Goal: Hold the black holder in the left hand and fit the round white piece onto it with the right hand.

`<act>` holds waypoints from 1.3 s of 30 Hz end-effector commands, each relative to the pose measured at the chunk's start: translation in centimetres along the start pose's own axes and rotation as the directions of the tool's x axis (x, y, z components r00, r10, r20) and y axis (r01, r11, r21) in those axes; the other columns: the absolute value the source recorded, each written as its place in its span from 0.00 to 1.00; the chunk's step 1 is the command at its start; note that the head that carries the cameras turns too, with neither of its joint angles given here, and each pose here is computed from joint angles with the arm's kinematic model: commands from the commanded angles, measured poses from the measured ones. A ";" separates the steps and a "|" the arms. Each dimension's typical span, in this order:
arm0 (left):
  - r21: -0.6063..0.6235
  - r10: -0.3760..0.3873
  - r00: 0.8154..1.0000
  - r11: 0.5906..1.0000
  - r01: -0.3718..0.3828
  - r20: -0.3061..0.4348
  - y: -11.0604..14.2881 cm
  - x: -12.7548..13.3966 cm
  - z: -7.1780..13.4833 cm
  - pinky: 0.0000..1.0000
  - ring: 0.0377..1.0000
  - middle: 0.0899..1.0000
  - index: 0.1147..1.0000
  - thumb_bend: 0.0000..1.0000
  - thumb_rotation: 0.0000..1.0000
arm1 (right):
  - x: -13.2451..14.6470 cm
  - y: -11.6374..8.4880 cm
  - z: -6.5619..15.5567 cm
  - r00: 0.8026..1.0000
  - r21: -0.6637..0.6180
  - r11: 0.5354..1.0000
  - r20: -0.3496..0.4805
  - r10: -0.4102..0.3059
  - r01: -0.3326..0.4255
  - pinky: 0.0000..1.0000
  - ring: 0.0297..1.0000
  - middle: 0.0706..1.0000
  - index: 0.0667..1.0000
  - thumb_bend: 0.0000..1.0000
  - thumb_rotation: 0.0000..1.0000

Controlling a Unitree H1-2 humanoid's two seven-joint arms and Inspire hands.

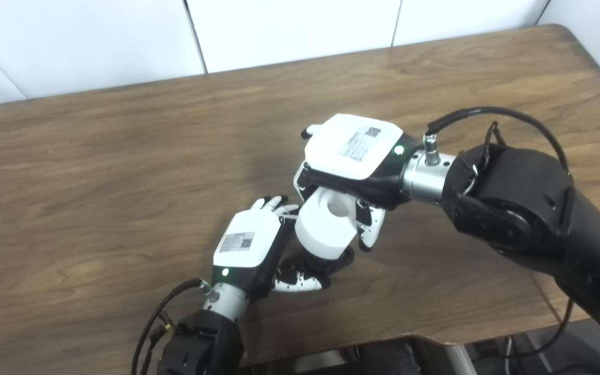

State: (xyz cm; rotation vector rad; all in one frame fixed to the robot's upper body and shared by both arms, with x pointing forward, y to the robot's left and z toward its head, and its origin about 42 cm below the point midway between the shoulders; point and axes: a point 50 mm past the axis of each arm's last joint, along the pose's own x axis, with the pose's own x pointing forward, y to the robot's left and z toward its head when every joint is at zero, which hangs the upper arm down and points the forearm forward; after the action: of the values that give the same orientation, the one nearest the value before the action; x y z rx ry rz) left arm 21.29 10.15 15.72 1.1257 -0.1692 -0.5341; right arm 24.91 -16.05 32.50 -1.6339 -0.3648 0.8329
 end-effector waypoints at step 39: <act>-0.007 -0.012 1.000 1.000 0.012 0.019 -0.2 0.6 1.3 0.97 0.94 0.82 0.42 0.52 0.06 | 0.3 0.7 1.2 0.991 -0.055 0.990 0.019 0.130 -0.129 0.93 0.62 0.45 0.45 0.53 0.00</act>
State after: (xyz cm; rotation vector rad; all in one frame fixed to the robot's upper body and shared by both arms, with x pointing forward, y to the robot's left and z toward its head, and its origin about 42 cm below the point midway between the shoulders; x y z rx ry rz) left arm 21.32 9.60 15.84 1.1173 -0.1652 -0.5343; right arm 24.08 -14.92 31.21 -1.6989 -0.3815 0.9196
